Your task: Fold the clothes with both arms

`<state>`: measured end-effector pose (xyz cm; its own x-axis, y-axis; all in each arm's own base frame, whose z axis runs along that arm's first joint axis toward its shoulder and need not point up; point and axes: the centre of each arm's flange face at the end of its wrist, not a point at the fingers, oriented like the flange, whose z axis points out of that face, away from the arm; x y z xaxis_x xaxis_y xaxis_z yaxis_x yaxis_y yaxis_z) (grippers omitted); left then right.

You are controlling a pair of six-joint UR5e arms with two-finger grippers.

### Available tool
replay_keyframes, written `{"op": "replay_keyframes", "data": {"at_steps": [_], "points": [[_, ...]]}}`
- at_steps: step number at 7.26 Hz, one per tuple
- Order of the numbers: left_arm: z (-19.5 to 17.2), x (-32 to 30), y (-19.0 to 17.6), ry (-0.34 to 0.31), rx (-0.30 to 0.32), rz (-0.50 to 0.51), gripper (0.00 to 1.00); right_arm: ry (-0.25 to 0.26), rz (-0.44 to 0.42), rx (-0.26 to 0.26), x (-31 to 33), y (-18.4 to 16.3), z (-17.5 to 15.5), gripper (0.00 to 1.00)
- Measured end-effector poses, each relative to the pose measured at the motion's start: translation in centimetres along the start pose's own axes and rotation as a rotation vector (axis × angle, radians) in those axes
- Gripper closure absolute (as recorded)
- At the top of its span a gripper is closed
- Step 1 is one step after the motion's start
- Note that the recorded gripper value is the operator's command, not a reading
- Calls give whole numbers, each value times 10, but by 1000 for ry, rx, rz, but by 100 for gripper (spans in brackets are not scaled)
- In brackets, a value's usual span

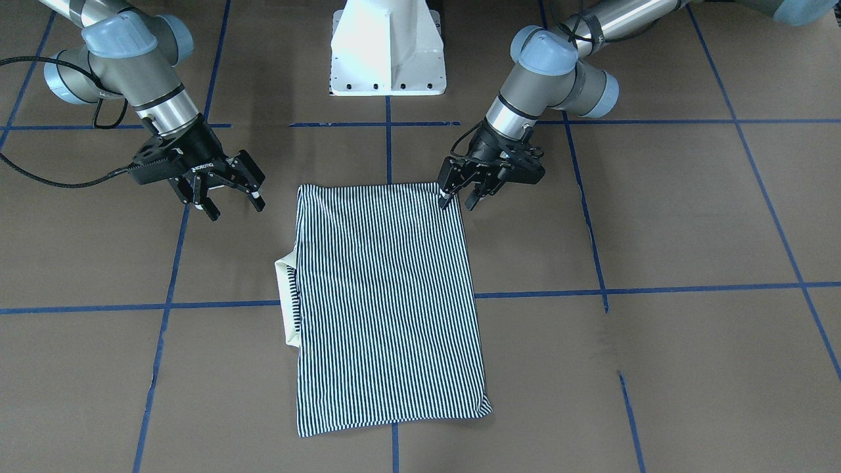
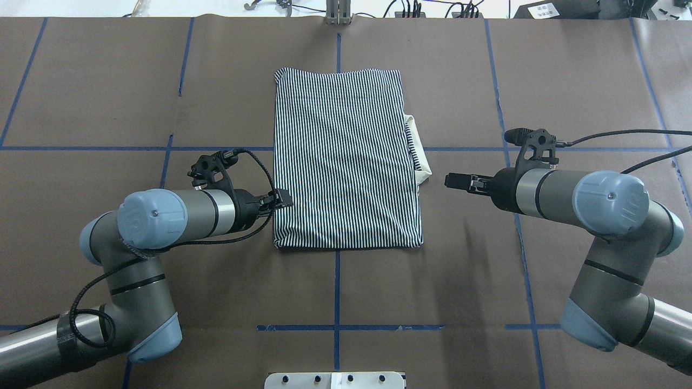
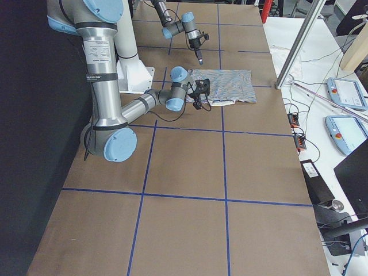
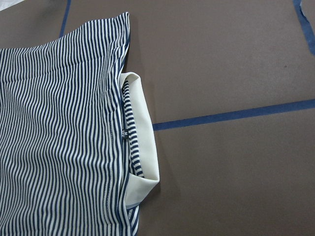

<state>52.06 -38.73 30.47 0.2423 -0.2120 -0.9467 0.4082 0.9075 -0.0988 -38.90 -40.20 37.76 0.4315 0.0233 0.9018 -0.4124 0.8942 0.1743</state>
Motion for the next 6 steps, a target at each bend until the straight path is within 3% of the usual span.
{"op": "replay_keyframes", "data": {"at_steps": [6], "points": [[9, -13, 23, -26, -23, -40, 33, 0, 4, 2, 0, 0, 0, 0]]}}
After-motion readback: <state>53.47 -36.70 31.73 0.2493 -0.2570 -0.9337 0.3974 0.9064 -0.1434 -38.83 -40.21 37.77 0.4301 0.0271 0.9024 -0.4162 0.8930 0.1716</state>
